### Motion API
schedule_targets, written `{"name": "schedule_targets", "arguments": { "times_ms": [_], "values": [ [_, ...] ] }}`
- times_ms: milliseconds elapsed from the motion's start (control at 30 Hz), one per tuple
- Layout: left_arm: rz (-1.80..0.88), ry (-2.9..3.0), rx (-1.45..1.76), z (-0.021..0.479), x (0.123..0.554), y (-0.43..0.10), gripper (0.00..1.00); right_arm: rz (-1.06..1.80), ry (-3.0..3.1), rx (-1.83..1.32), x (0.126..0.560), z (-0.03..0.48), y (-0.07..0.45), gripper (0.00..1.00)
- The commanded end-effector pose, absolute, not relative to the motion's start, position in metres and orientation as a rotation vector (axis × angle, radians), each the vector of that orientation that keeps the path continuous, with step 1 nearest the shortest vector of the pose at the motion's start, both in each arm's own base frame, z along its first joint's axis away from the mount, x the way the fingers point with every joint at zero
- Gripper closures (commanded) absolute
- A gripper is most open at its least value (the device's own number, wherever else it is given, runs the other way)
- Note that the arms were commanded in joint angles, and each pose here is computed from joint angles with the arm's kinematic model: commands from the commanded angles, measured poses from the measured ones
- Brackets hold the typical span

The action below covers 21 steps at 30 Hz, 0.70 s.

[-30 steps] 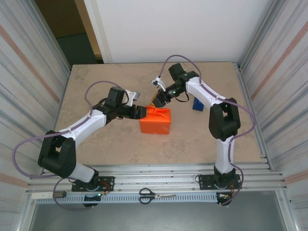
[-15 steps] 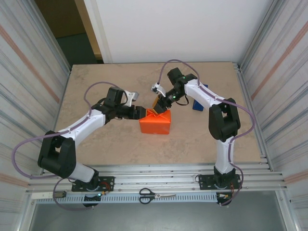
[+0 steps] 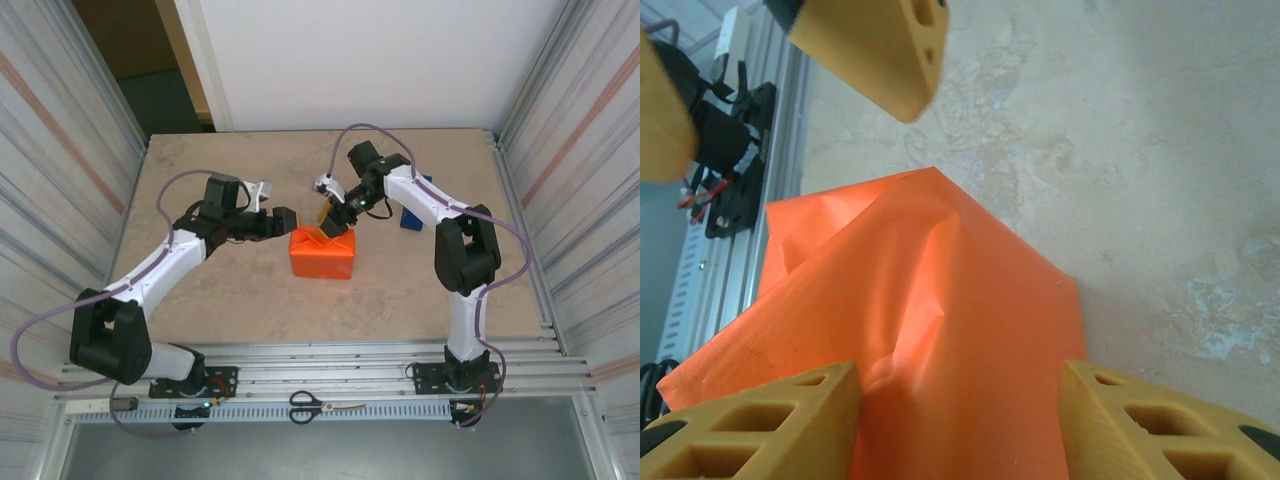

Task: Wrap the gift box in paper
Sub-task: Fold the wrapping paper for the gift box.

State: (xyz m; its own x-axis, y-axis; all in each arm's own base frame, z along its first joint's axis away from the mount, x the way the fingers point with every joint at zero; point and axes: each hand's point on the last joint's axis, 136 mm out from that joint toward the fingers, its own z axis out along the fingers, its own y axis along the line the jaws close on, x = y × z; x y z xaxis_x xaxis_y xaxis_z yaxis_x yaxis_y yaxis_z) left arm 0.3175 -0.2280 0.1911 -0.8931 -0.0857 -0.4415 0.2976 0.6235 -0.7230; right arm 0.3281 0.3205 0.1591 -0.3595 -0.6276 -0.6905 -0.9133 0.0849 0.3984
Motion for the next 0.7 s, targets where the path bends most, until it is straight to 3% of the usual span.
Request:
{"name": "schedule_targets", "arguments": {
  "times_ms": [0, 267, 500, 667],
  "values": [
    [-1.207, 2.488, 0.11, 0.183, 0.323, -0.234, 0.24, 1.135, 1.988, -1.576, 0.316, 0.17, 0.319, 0.46],
    [-1.271, 2.497, 0.053, 0.175, 0.33, -0.242, 0.28, 1.122, 1.978, -1.588, 0.315, 0.171, 0.319, 0.46],
    [-1.267, 2.529, 0.044, 0.161, 0.325, -0.242, 0.44, 1.1, 1.984, -1.58, 0.319, 0.171, 0.318, 0.46],
    [-1.239, 2.533, 0.085, 0.156, 0.319, -0.244, 0.45, 1.098, 2.004, -1.526, 0.327, 0.175, 0.317, 0.45]
  ]
}}
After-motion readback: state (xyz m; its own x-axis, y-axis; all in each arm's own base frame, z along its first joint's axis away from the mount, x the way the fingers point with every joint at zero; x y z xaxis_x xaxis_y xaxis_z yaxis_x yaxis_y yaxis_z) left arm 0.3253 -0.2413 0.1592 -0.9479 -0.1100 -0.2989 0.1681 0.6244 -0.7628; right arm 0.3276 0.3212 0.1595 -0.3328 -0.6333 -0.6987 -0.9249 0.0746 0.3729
